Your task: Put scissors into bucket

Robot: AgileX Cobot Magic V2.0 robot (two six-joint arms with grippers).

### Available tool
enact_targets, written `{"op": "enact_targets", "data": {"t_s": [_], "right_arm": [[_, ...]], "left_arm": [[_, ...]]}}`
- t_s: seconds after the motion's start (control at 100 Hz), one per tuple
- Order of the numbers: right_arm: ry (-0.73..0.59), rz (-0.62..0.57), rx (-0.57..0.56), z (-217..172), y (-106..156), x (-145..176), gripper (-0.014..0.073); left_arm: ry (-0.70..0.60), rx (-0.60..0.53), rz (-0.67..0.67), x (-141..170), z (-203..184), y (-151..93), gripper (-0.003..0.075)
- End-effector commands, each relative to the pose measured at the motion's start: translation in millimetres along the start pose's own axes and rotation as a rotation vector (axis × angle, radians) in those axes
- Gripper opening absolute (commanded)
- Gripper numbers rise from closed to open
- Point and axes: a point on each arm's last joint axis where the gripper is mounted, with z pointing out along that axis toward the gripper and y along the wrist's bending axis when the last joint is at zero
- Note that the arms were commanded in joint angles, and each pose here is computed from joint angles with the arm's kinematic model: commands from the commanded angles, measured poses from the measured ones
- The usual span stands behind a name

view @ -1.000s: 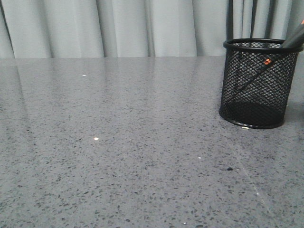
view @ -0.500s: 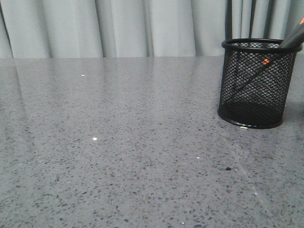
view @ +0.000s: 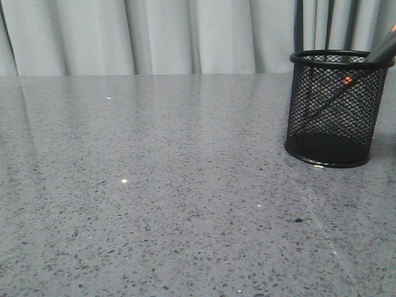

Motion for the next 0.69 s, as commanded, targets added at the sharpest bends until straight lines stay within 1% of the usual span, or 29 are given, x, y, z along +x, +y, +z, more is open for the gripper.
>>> {"op": "enact_targets", "data": {"t_s": [0.0, 0.68], "right_arm": [[-0.039, -0.008, 0.012, -1.0, -0.7, -1.1, -0.0046], [-0.048, -0.008, 0.013, -1.0, -0.8, -2.0, -0.0046]], "left_arm": [[-0.034, 0.001, -0.02, 7.5, 2.2, -0.8, -0.002], [-0.034, 0.001, -0.02, 7.5, 2.2, -0.8, -0.002]]}}
